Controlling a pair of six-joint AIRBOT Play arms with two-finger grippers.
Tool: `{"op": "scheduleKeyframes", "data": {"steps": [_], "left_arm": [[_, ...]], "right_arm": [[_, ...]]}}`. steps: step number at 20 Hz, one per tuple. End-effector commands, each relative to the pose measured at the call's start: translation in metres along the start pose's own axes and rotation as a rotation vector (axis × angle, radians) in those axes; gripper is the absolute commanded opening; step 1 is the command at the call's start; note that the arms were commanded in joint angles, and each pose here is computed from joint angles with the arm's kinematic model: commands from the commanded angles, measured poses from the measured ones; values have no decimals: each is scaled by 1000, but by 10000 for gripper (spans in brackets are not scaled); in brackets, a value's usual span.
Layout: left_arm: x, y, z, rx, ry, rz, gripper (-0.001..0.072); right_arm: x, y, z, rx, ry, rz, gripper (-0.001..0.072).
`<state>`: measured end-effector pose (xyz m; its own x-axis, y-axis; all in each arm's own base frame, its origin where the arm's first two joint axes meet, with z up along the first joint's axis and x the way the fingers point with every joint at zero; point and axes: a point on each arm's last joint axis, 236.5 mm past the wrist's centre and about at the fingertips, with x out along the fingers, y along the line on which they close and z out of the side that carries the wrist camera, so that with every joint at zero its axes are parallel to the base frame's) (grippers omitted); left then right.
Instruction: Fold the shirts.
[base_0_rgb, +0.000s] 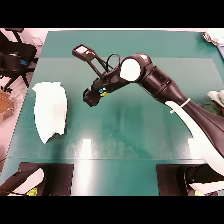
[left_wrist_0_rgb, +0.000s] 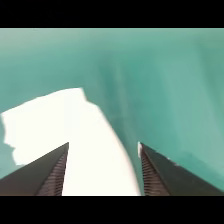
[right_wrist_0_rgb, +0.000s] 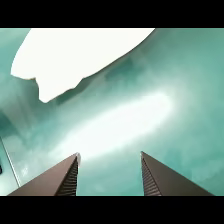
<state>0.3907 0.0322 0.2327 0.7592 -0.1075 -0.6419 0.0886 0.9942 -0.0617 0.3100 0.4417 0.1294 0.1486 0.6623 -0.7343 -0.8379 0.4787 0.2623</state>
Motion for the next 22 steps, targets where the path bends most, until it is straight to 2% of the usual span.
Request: {"op": "scheduleKeyframes", "data": {"steps": [1,3,6,7,8,9,16,22], "left_arm": [[-30,95,-16,-175,1,256,493],[-44,128,-32,-290,24,362,493],[-47,135,-41,-338,44,395,493],[-47,134,-43,-342,57,389,493],[-46,130,-45,-348,63,374,493],[-45,127,-45,-354,67,361,493],[-35,98,-34,-400,35,228,493],[-33,88,-31,-416,31,179,493]], "right_arm": [[25,26,-14,-33,55,80,445],[53,62,-24,-136,74,154,445],[95,101,-26,-270,32,177,455],[108,106,-23,-317,0,141,522],[120,108,-19,-369,-28,98,644],[132,110,-16,-409,-60,68,702],[197,123,-22,-441,-146,49,687],[236,119,-12,-442,-157,52,687]]}}
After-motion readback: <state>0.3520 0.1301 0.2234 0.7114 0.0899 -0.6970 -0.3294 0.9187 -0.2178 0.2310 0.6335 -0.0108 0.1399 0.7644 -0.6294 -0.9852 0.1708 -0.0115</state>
